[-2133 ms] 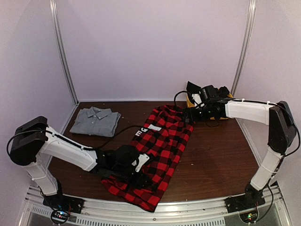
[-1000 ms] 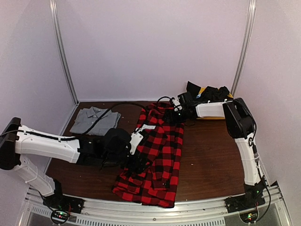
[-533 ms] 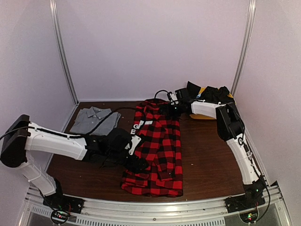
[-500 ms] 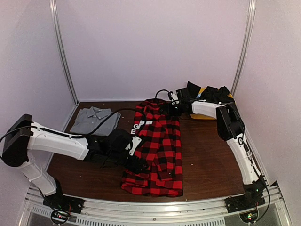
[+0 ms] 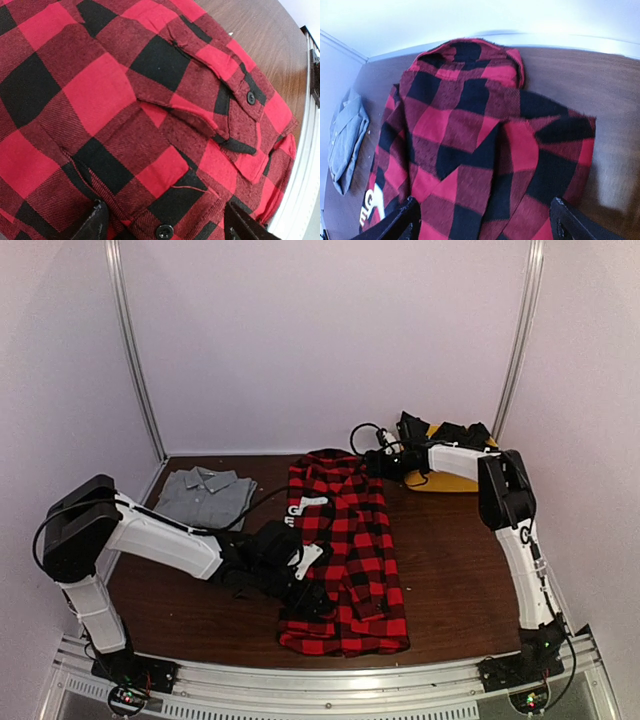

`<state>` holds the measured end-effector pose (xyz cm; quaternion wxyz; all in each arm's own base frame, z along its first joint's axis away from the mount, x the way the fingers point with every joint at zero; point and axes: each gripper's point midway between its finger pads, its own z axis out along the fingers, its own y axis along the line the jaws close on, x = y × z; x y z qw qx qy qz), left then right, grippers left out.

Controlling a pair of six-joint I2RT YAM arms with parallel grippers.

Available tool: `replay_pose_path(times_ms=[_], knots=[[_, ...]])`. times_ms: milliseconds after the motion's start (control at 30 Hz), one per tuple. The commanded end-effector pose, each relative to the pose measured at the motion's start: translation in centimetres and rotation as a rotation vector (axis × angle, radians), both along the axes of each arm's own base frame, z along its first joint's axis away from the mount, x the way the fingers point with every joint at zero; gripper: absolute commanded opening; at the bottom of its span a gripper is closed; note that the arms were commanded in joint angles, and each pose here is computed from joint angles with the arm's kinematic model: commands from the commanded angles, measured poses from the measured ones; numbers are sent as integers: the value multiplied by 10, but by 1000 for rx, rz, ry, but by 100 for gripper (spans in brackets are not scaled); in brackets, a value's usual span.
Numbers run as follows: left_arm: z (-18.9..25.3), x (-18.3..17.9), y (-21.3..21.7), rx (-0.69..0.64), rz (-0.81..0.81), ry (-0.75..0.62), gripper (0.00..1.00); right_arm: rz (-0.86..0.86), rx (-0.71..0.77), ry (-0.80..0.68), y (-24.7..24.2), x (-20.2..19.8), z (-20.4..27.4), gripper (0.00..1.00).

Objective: Fold and stack the long sleeve shirts
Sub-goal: Pick up the rectangle-folded shirt from the center of the board.

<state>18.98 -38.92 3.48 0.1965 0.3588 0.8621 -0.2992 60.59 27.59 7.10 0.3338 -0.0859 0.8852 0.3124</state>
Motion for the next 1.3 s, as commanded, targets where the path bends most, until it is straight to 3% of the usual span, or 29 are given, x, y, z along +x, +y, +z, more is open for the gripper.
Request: replay_pose_path(times_ms=[0,200,433,533,733,1000,1267], knots=[[12,-3,-20,-79,-68,1,80,58,-25,-128,3,-28,78,91],[46,13,-11,-98,-3,-118,82,59,-153,-199,-3,-82,119,93],[97,41,19,-77,137,-335,90,-109,-428,-326,-43,-148,159,99],[110,47,38,-60,200,-388,94,-140,-471,-352,-59,-179,169,100],[122,47,75,-31,316,-424,98,-150,-452,-357,-81,-241,162,100],[142,36,118,-140,474,-411,98,-152,-215,-362,-97,-299,156,100],[131,-2,121,-226,283,-413,95,125,-43,-222,-57,-364,98,100]])
